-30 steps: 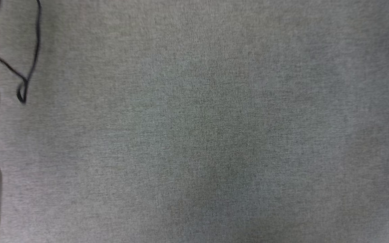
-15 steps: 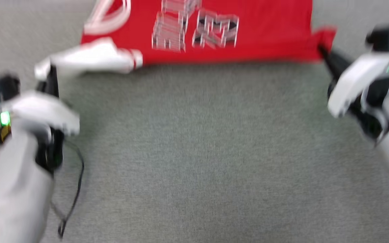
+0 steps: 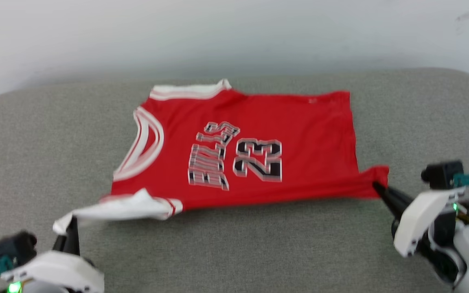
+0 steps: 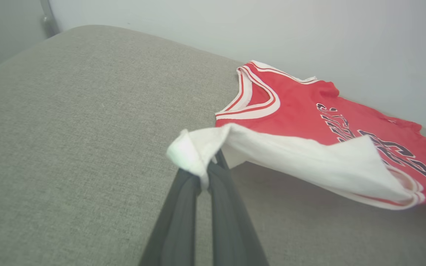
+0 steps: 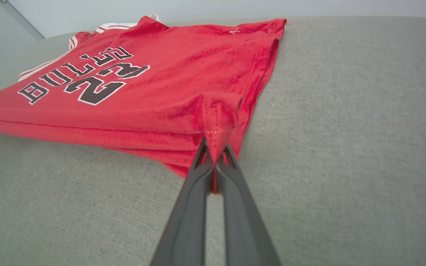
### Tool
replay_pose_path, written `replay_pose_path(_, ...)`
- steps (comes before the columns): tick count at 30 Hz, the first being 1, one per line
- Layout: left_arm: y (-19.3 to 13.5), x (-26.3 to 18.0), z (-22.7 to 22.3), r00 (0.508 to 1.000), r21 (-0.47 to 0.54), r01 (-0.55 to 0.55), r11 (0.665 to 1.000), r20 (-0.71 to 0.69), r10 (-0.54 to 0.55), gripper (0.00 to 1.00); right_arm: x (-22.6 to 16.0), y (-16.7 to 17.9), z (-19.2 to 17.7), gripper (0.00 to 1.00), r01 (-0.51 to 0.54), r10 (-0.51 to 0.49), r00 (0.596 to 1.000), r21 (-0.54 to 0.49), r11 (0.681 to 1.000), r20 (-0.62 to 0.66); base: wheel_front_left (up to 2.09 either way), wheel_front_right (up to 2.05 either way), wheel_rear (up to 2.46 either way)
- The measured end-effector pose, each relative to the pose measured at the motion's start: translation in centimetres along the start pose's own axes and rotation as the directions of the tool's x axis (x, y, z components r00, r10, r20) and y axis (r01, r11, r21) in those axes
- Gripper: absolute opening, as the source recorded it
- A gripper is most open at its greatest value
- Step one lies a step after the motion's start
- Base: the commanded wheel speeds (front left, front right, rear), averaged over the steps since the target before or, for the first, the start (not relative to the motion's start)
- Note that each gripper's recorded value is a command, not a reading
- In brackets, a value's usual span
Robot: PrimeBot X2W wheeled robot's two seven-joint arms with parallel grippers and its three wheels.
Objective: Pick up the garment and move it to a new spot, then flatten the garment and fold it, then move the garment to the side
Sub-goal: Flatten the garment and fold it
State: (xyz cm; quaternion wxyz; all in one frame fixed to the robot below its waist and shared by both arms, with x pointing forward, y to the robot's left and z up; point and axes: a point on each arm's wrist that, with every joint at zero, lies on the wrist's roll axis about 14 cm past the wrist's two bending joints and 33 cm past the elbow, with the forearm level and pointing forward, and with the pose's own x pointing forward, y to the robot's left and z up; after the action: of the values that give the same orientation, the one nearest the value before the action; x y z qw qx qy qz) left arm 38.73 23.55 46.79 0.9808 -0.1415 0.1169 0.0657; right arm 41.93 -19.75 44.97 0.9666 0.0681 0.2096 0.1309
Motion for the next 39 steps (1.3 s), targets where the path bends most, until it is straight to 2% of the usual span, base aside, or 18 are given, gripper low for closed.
replay_pose_path(4,0.5,-3.5,-0.5,0.999,-0.015,-0.029,0.999,-0.032,0.029,0.0,-2.5,0.4,-2.6,0.0,0.006,-0.005,0.999,0.027,1.0,-0.038,0.0,0.0,0.0)
replay_pose_path(10,0.8,-7.7,-0.7,0.996,-0.035,-0.058,0.998,-0.064,0.055,0.0,-5.6,0.7,-4.5,0.0,0.024,-0.022,0.999,0.06,0.998,-0.048,0.0,0.0,0.0)
replay_pose_path(15,0.3,-8.8,0.2,0.998,-0.057,-0.049,0.997,-0.029,0.048,0.0,-6.8,1.3,-5.6,0.0,0.039,-0.033,0.997,0.084,0.996,-0.076,0.0,0.0,0.0)
replay_pose_path(19,-1.2,-7.3,0.7,1.0,-0.067,0.003,0.998,-0.008,-0.004,0.0,-6.3,1.7,-5.6,0.0,0.049,-0.04,0.994,0.09,0.995,-0.097,0.0,0.0,0.0)
replay_pose_path(26,-3.3,-2.1,0.2,0.994,-0.053,0.099,0.994,-0.031,-0.1,0.0,-3.8,2.2,-5.9,0.0,0.055,-0.042,0.986,0.074,0.996,-0.162,0.0,0.0,0.0)
replay_pose_path(37,-4.5,4.5,-6.1,0.96,-0.06,0.141,0.988,-0.234,-0.151,0.0,0.0,1.4,-8.4,0.0,0.063,-0.046,0.96,0.052,0.997,-0.278,0.0,0.0,0.0)
replay_pose_path(38,-4.6,4.7,-7.0,0.952,-0.066,0.142,0.988,-0.263,-0.154,0.01,0.2,1.3,-8.6,0.0,0.064,-0.048,0.958,0.046,0.997,-0.284,0.0,0.0,0.0)
replay_pose_path(39,-4.8,4.7,-7.8,0.943,-0.072,0.143,0.987,-0.292,-0.158,0.31,0.3,1.3,-8.7,0.21,0.063,-0.048,0.957,0.043,0.997,-0.285,0.0,0.0,0.0)
